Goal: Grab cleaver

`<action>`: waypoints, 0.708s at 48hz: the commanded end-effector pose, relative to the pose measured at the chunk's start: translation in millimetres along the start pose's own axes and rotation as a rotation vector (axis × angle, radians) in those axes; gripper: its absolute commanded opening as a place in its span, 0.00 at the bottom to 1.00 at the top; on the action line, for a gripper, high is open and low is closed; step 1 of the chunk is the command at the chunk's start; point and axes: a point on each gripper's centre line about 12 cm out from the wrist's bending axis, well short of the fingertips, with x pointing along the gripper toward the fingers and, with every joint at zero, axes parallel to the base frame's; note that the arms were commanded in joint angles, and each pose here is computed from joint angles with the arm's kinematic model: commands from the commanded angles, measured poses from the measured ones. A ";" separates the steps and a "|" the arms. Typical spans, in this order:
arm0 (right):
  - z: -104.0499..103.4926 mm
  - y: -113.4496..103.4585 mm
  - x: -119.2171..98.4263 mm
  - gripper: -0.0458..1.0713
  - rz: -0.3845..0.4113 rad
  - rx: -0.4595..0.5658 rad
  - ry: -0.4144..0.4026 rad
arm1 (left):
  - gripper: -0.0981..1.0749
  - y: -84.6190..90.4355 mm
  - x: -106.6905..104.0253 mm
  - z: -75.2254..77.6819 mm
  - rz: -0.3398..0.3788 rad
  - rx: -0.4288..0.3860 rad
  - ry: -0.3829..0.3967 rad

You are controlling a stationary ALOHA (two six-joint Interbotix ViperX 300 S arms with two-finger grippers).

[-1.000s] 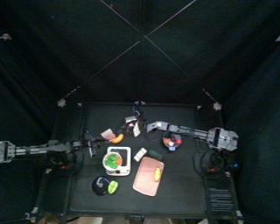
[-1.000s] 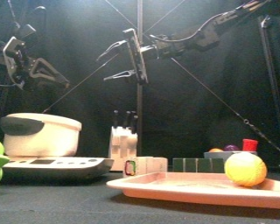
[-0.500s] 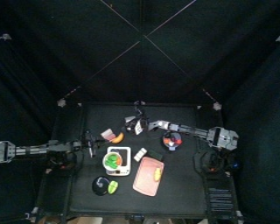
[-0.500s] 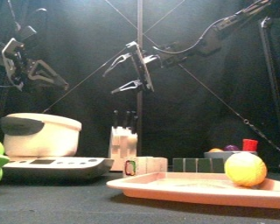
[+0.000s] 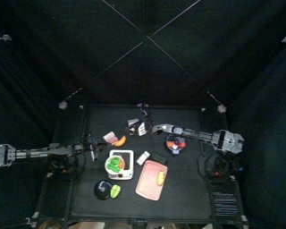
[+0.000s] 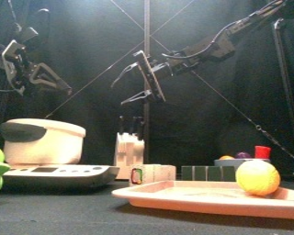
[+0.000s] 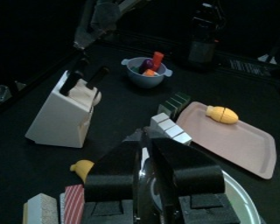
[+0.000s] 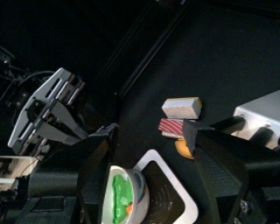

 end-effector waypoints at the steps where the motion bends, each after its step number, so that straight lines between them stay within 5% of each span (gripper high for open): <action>1: 20.0 13.8 -14.4 0.87 0.016 0.007 -0.075 | 0.55 0.1 1.5 5.8 0.002 -0.001 -0.017; 16: 20.6 32.2 -10.8 0.87 0.005 -0.013 -0.141 | 0.55 0.1 1.5 5.7 0.002 -0.002 -0.016; 34: 1.8 49.1 -7.4 0.87 0.021 -0.033 -0.122 | 0.55 0.1 1.5 5.7 0.002 -0.001 -0.016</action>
